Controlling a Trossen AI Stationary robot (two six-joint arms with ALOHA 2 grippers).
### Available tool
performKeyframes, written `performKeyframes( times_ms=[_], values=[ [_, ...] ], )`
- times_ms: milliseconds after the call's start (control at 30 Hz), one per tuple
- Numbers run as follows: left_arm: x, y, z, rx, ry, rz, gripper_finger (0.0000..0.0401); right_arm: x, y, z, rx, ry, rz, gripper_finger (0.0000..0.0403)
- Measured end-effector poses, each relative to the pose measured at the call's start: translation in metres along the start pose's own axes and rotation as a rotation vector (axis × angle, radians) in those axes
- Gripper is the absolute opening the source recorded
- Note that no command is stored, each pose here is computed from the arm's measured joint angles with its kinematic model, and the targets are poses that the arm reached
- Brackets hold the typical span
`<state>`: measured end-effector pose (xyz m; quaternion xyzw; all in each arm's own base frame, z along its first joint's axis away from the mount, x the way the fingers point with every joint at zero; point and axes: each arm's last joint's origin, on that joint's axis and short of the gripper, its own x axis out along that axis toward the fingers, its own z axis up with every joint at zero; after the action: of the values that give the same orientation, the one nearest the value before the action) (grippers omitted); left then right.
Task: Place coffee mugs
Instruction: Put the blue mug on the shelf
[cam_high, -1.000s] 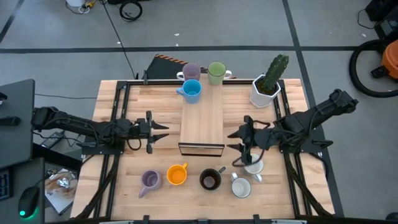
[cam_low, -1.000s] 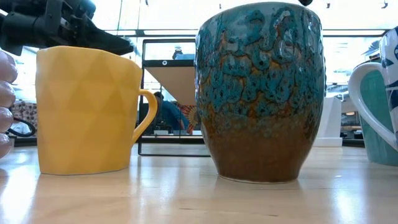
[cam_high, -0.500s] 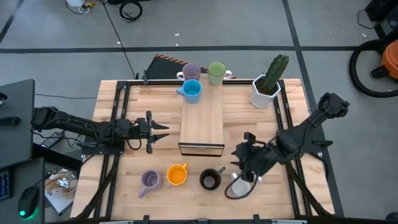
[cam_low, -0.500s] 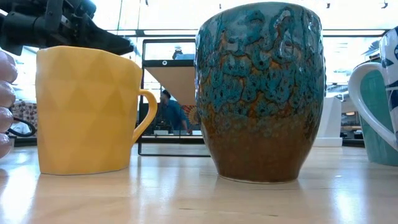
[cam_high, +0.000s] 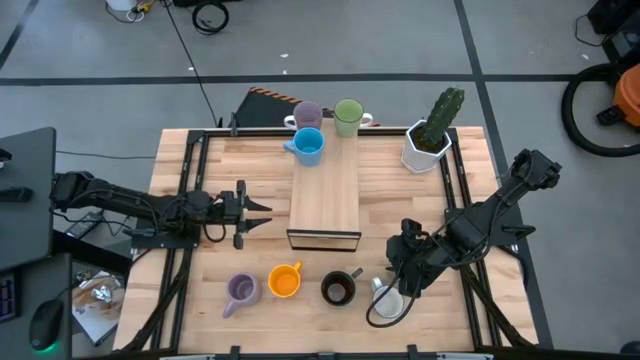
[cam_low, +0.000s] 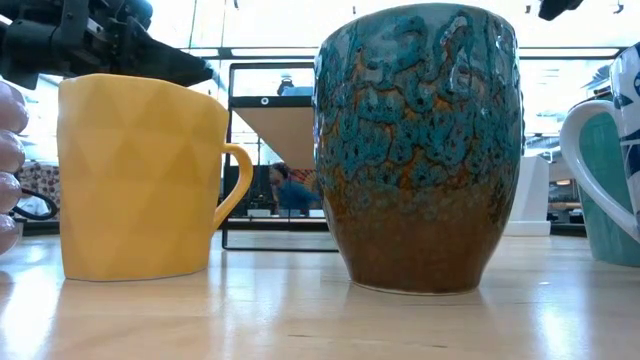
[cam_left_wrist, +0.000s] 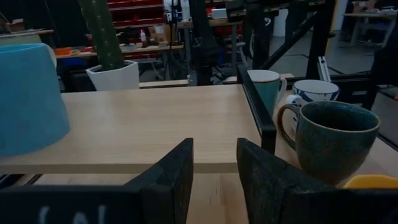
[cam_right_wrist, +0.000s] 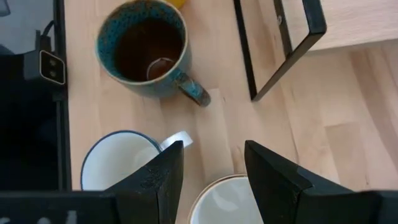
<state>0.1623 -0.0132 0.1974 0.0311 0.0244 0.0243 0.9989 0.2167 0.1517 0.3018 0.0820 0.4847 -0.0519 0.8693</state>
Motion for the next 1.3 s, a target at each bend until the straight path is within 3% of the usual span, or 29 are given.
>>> performKeyframes(
  times_ms=[433, 867, 1300],
  values=[
    [0.000, 0.000, 0.000, 0.005, 0.000, 0.000, 0.0130, 0.000, -0.004, -0.004, 0.019, 0.052, -0.029, 0.0177],
    [0.000, 0.000, 0.000, 0.009, 0.000, 0.000, 0.0130, -0.005, -0.015, -0.025, 0.455, 0.408, -0.102, 0.0230],
    [0.000, 0.000, 0.000, 0.036, 0.001, 0.000, 0.0130, -0.012, -0.008, -0.039, 0.770, 0.433, -0.210, 0.0252]
  ],
)
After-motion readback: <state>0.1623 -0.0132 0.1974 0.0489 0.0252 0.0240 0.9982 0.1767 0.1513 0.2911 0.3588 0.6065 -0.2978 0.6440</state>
